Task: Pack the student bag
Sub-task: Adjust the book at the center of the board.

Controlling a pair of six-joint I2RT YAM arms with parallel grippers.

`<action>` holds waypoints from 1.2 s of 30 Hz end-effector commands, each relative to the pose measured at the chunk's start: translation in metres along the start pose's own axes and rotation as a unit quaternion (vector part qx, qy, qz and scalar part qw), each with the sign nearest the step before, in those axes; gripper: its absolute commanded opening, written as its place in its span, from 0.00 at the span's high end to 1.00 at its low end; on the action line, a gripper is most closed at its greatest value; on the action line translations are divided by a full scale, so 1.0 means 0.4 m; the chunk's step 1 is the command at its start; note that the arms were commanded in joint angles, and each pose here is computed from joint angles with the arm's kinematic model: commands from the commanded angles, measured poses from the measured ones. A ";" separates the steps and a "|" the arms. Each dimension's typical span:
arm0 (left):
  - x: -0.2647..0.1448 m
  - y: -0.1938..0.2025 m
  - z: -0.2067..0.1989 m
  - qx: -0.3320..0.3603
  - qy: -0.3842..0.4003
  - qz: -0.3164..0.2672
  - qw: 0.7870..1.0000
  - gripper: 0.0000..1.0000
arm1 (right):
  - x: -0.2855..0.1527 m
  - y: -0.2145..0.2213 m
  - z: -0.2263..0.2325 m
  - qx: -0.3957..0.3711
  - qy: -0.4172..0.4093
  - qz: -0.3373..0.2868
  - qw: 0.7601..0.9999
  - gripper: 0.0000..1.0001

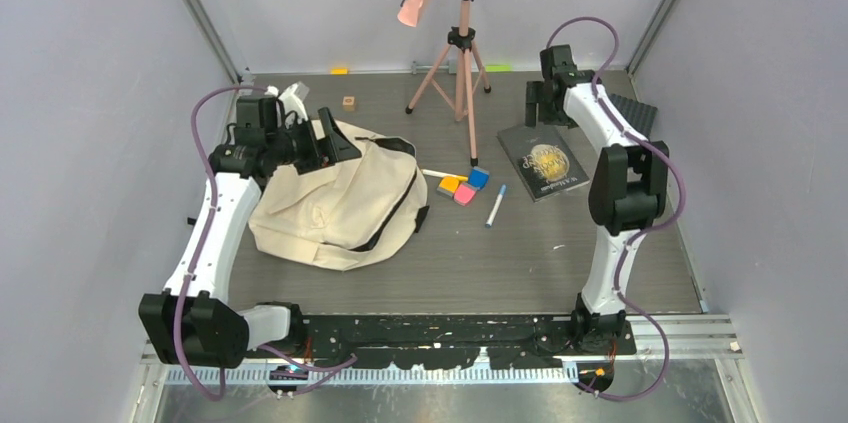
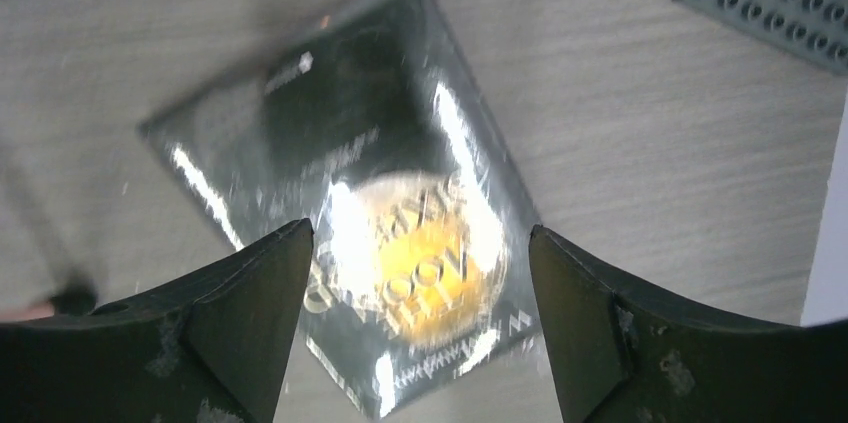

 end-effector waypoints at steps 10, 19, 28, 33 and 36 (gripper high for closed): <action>-0.055 -0.084 -0.057 0.020 0.024 -0.073 0.997 0.13 | 0.200 -0.090 0.051 0.084 -0.002 0.038 0.996 0.13; -0.048 -0.072 -0.046 0.006 0.014 -0.070 0.997 0.13 | 0.260 -0.051 0.053 0.102 0.006 0.063 0.993 0.15; -0.035 -0.057 -0.037 0.002 0.015 -0.059 0.998 0.13 | 0.244 0.108 0.023 0.125 0.030 0.152 0.980 0.25; -0.026 -0.046 -0.043 0.008 0.029 -0.046 0.998 0.14 | 0.173 0.158 0.001 0.177 0.045 0.160 0.970 0.27; -0.022 -0.040 -0.042 0.008 0.030 -0.039 0.999 0.14 | 0.142 0.224 -0.016 0.197 0.063 0.173 0.963 0.28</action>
Point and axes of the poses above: each gripper's point midway between its finger pads, its own x axis out along the fingers, its own z axis along the line the jaws close on, y = z × x, the point moved 1 cm from there along -x, back along the fingers, and after that the axes turned 15 degrees about x, right-handed, at the moved point
